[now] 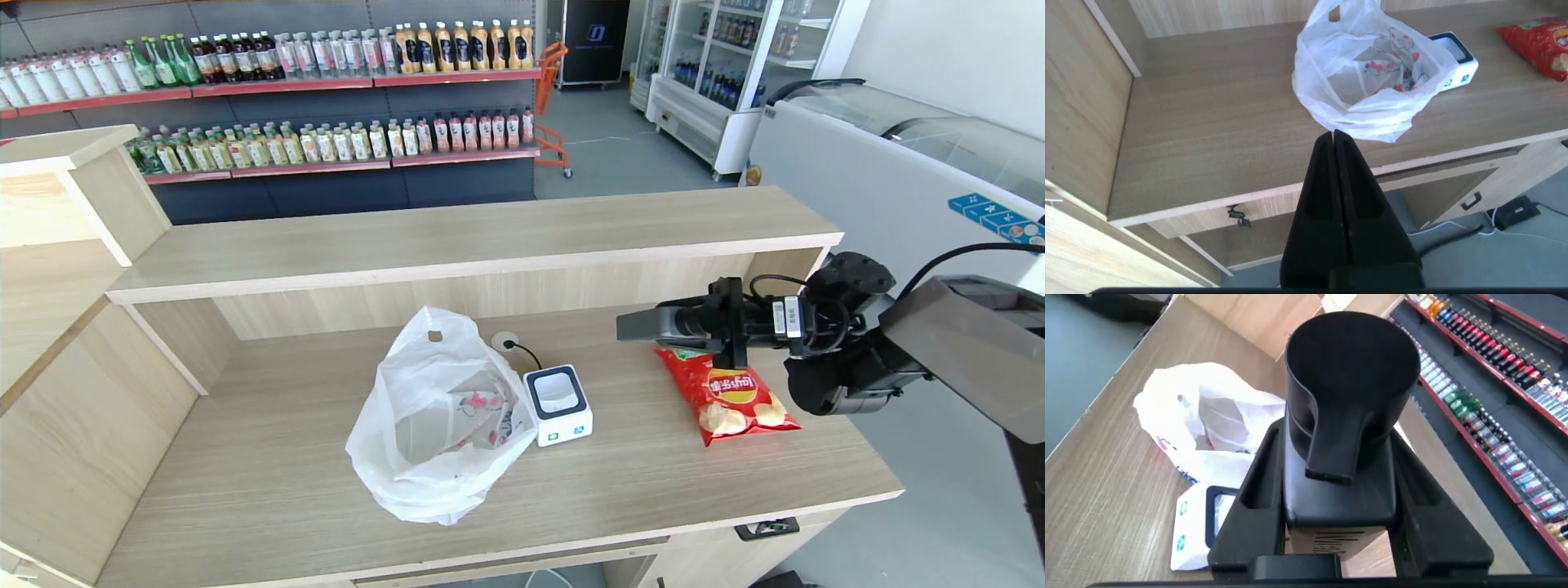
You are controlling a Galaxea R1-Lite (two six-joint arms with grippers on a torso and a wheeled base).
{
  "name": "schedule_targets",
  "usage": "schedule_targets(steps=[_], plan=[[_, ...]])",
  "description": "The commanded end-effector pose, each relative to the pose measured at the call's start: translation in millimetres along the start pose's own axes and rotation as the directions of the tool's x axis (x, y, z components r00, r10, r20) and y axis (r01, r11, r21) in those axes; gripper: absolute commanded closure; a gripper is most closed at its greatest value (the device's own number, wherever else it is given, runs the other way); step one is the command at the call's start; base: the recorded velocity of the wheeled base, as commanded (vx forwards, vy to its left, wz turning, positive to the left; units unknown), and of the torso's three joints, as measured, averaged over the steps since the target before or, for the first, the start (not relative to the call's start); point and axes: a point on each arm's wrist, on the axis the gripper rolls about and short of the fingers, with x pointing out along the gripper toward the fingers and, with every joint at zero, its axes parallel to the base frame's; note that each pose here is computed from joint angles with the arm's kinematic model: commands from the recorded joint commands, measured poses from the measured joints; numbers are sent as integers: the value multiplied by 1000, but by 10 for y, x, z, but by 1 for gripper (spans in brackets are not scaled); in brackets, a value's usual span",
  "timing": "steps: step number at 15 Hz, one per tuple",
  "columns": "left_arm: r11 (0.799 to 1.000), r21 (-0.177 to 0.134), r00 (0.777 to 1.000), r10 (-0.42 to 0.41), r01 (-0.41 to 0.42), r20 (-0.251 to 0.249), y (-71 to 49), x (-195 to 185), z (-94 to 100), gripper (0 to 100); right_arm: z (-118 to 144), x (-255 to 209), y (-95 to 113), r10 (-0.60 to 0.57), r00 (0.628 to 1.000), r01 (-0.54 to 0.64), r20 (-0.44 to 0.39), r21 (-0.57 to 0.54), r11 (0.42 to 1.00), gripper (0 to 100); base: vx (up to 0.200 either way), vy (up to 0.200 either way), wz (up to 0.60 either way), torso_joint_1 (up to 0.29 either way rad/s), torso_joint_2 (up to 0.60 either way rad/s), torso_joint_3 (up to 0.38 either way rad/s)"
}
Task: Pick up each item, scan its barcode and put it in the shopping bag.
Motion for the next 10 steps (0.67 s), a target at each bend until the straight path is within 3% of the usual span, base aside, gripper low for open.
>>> schedule_targets(steps=[1, 10], plan=[[1000, 0, 1000, 0, 0, 0, 0, 0, 0, 100, -74, 9, 83, 37, 999, -38, 23, 21, 999, 100, 0, 0, 0, 0, 0, 0], [1000, 0, 1000, 0, 0, 0, 0, 0, 0, 100, -321, 473, 424, 95, 989, -107, 111, 101, 989, 100, 0, 0, 0, 0, 0, 0]])
